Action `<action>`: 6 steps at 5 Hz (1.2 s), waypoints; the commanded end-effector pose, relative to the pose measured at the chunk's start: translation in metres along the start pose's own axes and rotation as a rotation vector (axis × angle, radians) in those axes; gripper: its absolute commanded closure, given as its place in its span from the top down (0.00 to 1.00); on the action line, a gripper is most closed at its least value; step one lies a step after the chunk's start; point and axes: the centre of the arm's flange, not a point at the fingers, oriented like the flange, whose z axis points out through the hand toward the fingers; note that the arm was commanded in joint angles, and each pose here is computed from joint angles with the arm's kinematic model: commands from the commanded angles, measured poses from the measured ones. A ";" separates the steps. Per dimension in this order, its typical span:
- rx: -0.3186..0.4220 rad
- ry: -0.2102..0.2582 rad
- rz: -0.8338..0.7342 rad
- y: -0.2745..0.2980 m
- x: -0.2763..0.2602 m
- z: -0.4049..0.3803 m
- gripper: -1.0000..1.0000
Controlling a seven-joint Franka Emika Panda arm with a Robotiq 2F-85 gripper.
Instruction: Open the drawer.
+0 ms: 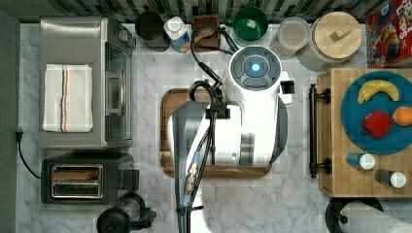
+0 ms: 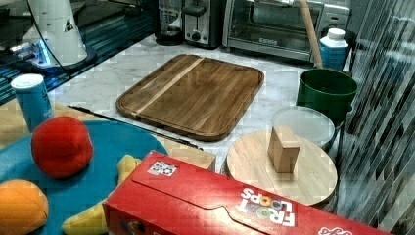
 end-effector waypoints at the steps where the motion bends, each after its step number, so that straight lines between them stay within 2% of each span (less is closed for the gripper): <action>1: -0.065 0.086 -0.451 0.061 0.006 0.014 1.00; 2: -0.065 0.105 -0.563 0.086 0.016 0.028 1.00; 4: -0.052 0.183 -0.699 0.132 0.044 0.063 1.00; 6: -0.067 0.228 -0.742 0.160 0.062 0.088 1.00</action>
